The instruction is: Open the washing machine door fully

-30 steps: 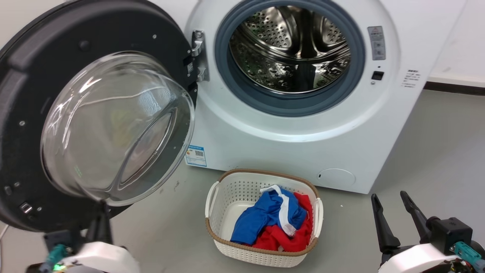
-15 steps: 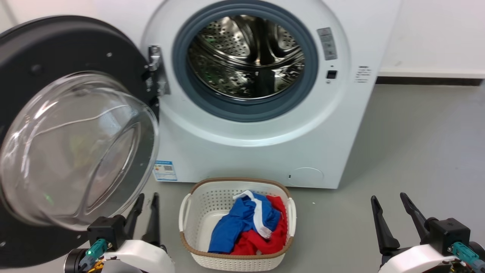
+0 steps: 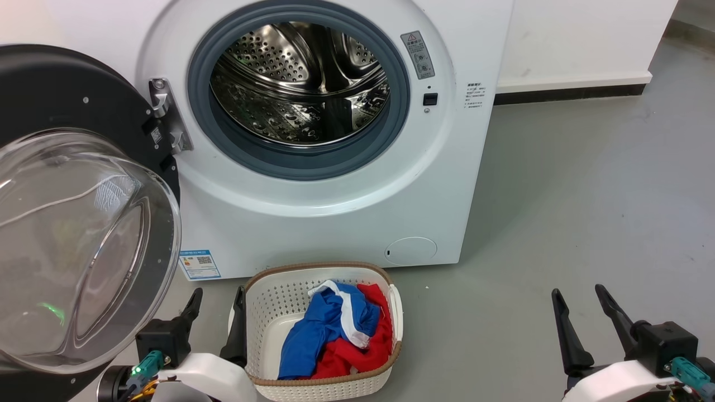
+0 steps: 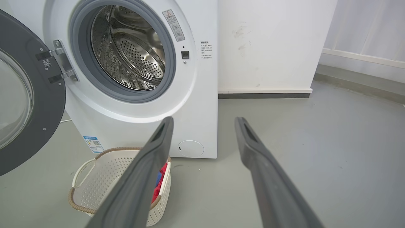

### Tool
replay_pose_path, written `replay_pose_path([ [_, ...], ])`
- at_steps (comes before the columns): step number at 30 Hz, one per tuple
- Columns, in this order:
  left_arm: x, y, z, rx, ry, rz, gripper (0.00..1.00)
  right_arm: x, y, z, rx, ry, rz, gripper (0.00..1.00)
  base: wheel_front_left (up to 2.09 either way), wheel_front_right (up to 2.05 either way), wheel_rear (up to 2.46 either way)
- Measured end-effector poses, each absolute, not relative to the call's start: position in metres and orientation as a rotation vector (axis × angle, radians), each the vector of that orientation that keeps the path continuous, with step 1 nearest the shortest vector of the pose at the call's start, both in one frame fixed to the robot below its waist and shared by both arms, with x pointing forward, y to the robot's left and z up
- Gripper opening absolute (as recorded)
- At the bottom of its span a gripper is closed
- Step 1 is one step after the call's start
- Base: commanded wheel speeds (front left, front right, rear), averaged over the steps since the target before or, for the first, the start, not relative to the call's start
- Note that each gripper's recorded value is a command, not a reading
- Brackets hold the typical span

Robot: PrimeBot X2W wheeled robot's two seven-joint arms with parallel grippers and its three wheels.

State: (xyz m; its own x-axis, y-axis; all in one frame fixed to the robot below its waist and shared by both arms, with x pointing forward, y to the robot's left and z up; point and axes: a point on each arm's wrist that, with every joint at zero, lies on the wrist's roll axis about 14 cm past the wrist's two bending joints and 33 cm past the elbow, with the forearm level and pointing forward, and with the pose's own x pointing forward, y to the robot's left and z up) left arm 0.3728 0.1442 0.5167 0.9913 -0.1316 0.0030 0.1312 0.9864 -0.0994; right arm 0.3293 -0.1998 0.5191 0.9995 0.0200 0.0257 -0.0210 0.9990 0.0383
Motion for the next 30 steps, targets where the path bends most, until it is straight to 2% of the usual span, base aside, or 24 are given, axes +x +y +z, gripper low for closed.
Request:
replay_pose_path([
  [30,0.373,0.162,0.516,-0.090,-0.018,-0.077,1.00,0.334,-0.192,0.515,0.046,-0.017,0.043,1.00,0.00,0.00,0.00],
])
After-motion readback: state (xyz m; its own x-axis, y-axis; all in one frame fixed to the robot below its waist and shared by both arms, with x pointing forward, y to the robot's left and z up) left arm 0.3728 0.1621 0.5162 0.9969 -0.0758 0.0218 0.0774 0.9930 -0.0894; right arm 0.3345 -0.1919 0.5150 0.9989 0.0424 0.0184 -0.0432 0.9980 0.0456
